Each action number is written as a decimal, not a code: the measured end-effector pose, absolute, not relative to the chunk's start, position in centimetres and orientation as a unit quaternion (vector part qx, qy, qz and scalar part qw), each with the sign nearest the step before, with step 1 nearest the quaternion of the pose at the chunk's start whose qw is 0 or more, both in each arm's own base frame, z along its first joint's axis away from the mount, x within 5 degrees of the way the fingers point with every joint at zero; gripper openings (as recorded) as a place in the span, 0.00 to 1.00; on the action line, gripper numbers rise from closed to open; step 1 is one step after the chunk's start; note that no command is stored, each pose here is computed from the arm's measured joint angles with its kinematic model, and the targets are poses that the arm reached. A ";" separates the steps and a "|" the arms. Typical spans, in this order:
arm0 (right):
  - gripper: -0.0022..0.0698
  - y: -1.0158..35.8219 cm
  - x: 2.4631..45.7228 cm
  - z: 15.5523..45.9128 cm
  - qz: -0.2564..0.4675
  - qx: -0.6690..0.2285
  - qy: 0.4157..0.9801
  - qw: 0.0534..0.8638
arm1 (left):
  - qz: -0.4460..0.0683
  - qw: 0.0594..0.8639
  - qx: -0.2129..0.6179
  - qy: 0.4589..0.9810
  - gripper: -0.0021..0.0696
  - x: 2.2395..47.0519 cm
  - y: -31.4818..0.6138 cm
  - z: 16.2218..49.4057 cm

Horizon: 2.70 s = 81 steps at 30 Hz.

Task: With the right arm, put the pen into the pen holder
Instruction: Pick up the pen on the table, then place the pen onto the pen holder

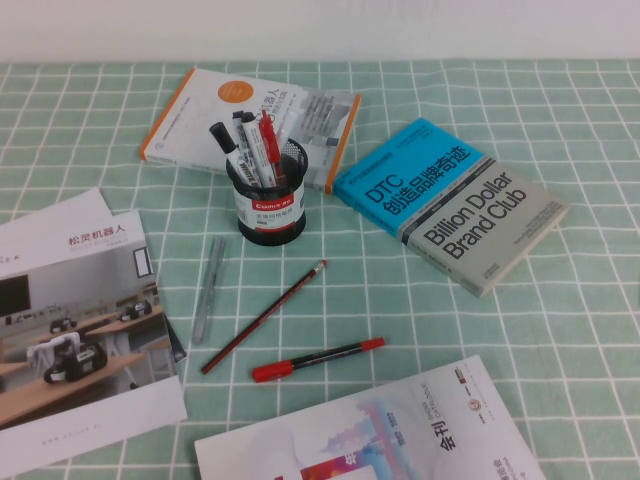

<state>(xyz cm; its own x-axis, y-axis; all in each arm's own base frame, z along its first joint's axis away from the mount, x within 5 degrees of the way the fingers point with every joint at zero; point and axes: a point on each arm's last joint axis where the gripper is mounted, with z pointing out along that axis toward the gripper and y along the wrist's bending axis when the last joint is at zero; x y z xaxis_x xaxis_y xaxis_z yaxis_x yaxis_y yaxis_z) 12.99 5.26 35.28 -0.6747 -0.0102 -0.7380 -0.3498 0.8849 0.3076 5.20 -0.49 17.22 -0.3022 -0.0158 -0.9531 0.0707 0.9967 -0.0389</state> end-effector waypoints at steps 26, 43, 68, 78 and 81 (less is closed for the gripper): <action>0.07 24.9 27.1 26.9 0.046 -0.689 0.699 0.183 | -0.037 0.590 0.017 0.806 0.02 5.2 -0.5 17.2; 0.41 29.0 30.9 18.8 0.071 -0.775 0.618 0.111 | -0.037 0.590 0.017 0.806 0.02 5.2 -0.5 17.2; 0.11 29.1 31.6 17.7 0.049 -0.752 0.650 0.097 | -0.037 0.590 0.017 0.806 0.02 5.2 -0.5 17.2; 0.11 27.3 30.1 26.5 0.058 -0.655 0.703 0.269 | -0.037 0.590 0.017 0.806 0.02 5.2 -0.5 17.2; 0.11 26.3 28.7 29.2 0.088 -0.587 0.709 0.381 | -0.037 0.590 0.017 0.806 0.02 5.2 -0.5 17.2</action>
<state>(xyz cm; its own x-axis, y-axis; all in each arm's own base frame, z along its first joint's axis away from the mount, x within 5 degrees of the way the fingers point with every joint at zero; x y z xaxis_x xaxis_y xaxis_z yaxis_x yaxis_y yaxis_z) 28.68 26.31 29.18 -0.0199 -0.7652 -0.6435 -0.8996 0.2946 -0.3224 5.20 -0.49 17.22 -0.3022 -0.0158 -0.9531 0.0707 0.9967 -0.0389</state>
